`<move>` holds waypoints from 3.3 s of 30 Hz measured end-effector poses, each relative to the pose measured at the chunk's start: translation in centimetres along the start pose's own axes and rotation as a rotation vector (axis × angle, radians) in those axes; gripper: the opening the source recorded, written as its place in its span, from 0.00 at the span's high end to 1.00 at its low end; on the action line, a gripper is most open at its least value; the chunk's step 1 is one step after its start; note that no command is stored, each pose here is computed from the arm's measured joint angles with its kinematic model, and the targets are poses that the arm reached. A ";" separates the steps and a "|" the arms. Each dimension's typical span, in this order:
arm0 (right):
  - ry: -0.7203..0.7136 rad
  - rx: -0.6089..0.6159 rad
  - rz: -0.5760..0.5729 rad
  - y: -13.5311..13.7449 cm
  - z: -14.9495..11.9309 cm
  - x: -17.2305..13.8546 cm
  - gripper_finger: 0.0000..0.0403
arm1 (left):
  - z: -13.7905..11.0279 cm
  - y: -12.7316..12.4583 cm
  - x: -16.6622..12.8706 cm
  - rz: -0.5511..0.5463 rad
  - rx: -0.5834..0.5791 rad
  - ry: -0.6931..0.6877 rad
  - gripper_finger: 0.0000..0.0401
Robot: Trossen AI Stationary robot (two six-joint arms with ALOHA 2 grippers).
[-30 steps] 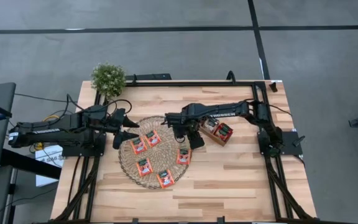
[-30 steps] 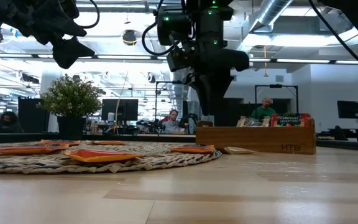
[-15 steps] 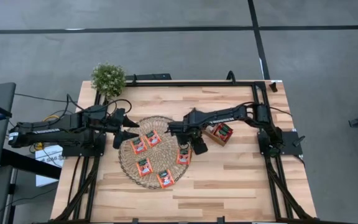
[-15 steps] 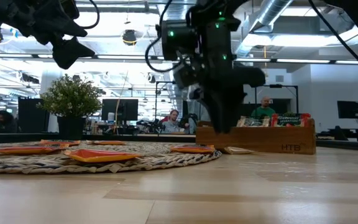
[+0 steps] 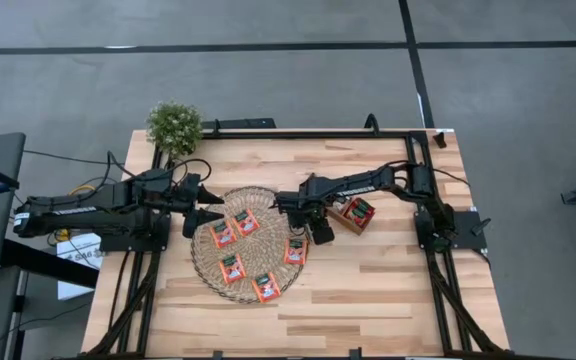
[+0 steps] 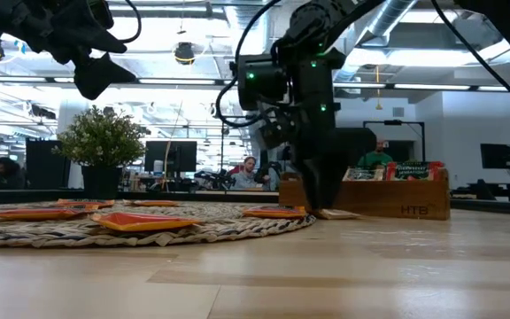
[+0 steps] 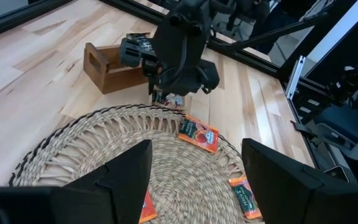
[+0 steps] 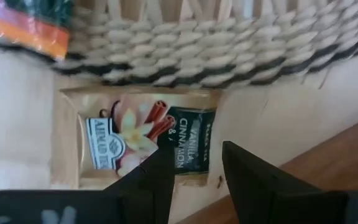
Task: Pick & Place Tea
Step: Put the brown tea bag into the middle section of the wooden organizer
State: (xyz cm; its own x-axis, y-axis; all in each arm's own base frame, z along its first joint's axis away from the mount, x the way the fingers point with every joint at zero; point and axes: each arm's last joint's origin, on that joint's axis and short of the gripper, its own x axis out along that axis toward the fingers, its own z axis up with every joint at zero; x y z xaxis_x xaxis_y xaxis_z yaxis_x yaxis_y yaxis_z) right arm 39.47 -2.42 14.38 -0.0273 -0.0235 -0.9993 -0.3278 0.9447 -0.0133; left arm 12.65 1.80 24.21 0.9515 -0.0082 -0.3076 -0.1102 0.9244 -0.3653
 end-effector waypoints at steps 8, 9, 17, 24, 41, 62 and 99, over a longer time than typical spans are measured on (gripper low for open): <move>-0.003 0.000 -0.030 0.1 -0.3 0.7 0.74 | 0.2 -0.1 0.0 -0.004 0.004 -0.021 0.40; -0.003 0.000 -0.029 0.1 -0.3 0.7 0.76 | 0.2 -0.1 0.0 -0.003 0.004 -0.020 0.40; 0.002 -0.019 -0.027 0.8 0.0 0.8 0.92 | 0.2 -0.1 0.0 -0.003 0.004 -0.021 0.40; 0.016 0.031 -0.024 0.8 0.0 0.5 0.98 | 0.2 -0.1 0.0 -0.003 0.005 -0.021 0.40; 0.132 0.359 -0.382 3.3 0.6 -9.9 1.00 | 0.2 -0.1 0.0 -0.004 0.049 -0.020 0.40; 0.300 0.942 -0.595 2.0 -3.0 -5.2 1.00 | 0.2 -0.1 0.0 -0.003 0.056 -0.020 0.40; 0.313 0.821 -0.675 3.0 -3.0 -3.1 1.00 | 0.4 -0.1 0.0 -0.011 0.062 -0.040 0.40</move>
State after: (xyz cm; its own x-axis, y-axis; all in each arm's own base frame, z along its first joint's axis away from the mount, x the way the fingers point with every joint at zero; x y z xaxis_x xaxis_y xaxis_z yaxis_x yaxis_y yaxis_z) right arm 35.71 -0.52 17.55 -0.3545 -0.5876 -0.7274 0.3575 0.6336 -0.6861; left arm 12.77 1.82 24.60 0.9635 -0.0040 -0.2678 -0.0830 0.9462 -0.3127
